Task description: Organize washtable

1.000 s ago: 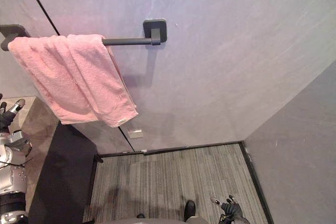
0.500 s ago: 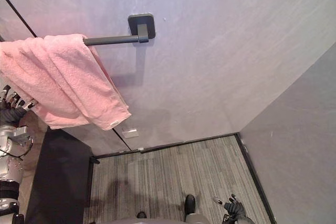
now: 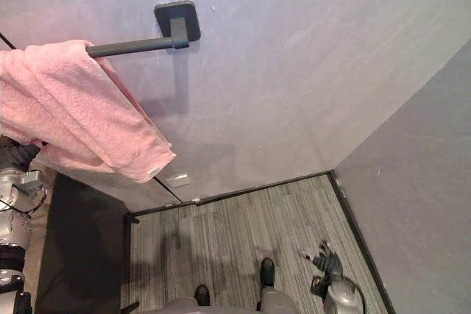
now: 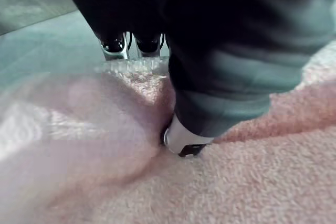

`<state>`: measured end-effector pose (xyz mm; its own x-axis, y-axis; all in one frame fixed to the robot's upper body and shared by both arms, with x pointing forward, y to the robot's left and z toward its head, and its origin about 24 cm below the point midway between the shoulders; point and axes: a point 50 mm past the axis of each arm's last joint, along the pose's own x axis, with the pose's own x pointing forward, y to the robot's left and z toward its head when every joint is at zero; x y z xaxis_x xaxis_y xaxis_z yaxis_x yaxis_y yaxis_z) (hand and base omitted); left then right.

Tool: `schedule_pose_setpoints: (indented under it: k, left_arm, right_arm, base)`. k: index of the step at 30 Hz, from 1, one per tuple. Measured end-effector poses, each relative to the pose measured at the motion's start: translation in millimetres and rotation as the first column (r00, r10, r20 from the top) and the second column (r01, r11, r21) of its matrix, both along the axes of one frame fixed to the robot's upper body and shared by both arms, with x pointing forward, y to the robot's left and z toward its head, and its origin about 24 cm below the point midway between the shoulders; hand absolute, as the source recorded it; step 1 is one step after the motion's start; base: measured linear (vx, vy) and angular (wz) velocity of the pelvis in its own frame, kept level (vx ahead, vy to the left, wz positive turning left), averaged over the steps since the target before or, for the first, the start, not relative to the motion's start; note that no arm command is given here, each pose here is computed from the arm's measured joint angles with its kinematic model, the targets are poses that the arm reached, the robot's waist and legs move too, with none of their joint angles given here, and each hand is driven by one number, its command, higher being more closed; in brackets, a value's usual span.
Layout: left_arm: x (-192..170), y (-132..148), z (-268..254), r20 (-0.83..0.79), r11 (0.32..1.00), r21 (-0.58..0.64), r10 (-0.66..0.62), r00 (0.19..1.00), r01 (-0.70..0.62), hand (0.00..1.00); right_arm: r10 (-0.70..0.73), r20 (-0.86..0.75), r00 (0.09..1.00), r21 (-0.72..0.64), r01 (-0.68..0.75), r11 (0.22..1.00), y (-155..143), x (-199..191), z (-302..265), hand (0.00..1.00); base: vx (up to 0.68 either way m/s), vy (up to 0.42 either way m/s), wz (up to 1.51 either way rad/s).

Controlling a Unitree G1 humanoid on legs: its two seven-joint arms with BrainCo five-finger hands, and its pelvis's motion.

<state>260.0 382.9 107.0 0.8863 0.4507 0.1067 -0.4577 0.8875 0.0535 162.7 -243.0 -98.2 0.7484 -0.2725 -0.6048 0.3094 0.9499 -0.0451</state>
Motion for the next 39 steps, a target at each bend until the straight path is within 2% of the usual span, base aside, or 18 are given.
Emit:
schedule_pose_setpoints:
  k: [4, 7, 9, 11, 12, 17, 20, 23, 30, 32, 34, 39]
  left_arm:
    - [2, -3, 2, 0.000, 1.000, 0.011, -0.026, 1.000, 0.026, 1.00]
    - [7, -13, 7, 0.008, 0.996, 0.045, -0.077, 0.997, 0.077, 1.00]
    - [10, -17, 13, 0.022, 0.994, 0.065, -0.092, 0.996, 0.091, 1.00]
    - [18, -24, 19, 0.040, 0.991, 0.078, -0.117, 0.992, 0.113, 1.00]
    - [18, -24, 20, 0.042, 0.990, 0.079, -0.118, 0.992, 0.115, 1.00]
    - [26, -29, 29, 0.079, 0.989, 0.078, -0.128, 0.989, 0.122, 1.00]
    - [28, -31, 31, 0.087, 0.989, 0.079, -0.132, 0.987, 0.125, 1.00]
    - [36, -40, 35, 0.114, 0.986, 0.073, -0.155, 0.981, 0.147, 1.00]
    - [45, -52, 34, 0.122, 0.984, 0.057, -0.176, 0.977, 0.170, 1.00]
    - [52, -58, 37, 0.132, 0.981, 0.049, -0.190, 0.973, 0.185, 1.00]
    - [55, -61, 39, 0.146, 0.981, 0.042, -0.194, 0.970, 0.189, 1.00]
    - [63, -67, 45, 0.155, 0.980, 0.045, -0.199, 0.968, 0.194, 1.00]
  right_arm:
    - [0.108, 0.259, 0.960, -0.019, -0.107, 0.994, 18, 52, 48, 0.00]
    - [0.194, 0.473, 0.860, -0.012, -0.213, 0.977, 44, 87, 94, 0.00]
    - [0.245, 0.590, 0.769, -0.021, -0.290, 0.957, 60, 106, 126, 0.00]
    - [0.335, 0.711, 0.619, -0.100, -0.383, 0.919, 73, 125, 173, 0.00]
    - [0.360, 0.728, 0.584, -0.128, -0.400, 0.908, 76, 129, 183, 0.00]
    - [0.509, 0.820, 0.263, -0.360, -0.453, 0.815, 100, 152, 270, 0.00]
    - [0.557, 0.821, 0.126, -0.453, -0.450, 0.770, 115, 159, 308, 0.00]
    - [0.608, 0.789, 0.082, -0.527, -0.419, 0.739, 128, 174, 334, 0.00]
    - [0.662, 0.740, 0.117, -0.578, -0.392, 0.716, 149, 201, 354, 0.00]
    - [0.676, 0.725, 0.135, -0.579, -0.412, 0.703, 158, 206, 350, 0.00]
    - [0.645, 0.746, 0.163, -0.540, -0.418, 0.730, 166, 210, 346, 0.00]
    - [0.648, 0.743, 0.165, -0.527, -0.452, 0.720, 183, 212, 342, 0.00]
  base:
    - [-0.03, -0.007, -0.07]
    - [-0.07, -0.023, -0.17]
    - [-0.12, -0.040, -0.16]
    - [-0.12, -0.039, -0.11]
    - [-0.10, -0.029, -0.04]
    - [-0.06, -0.021, 0.00]
    - [-0.03, -0.011, 0.00]
    - [-0.02, -0.009, 0.05]
    - [-0.02, -0.004, 0.06]
    - [-0.04, -0.008, 0.02]
    - [-0.05, -0.015, 0.03]
    - [-0.07, -0.034, 0.01]
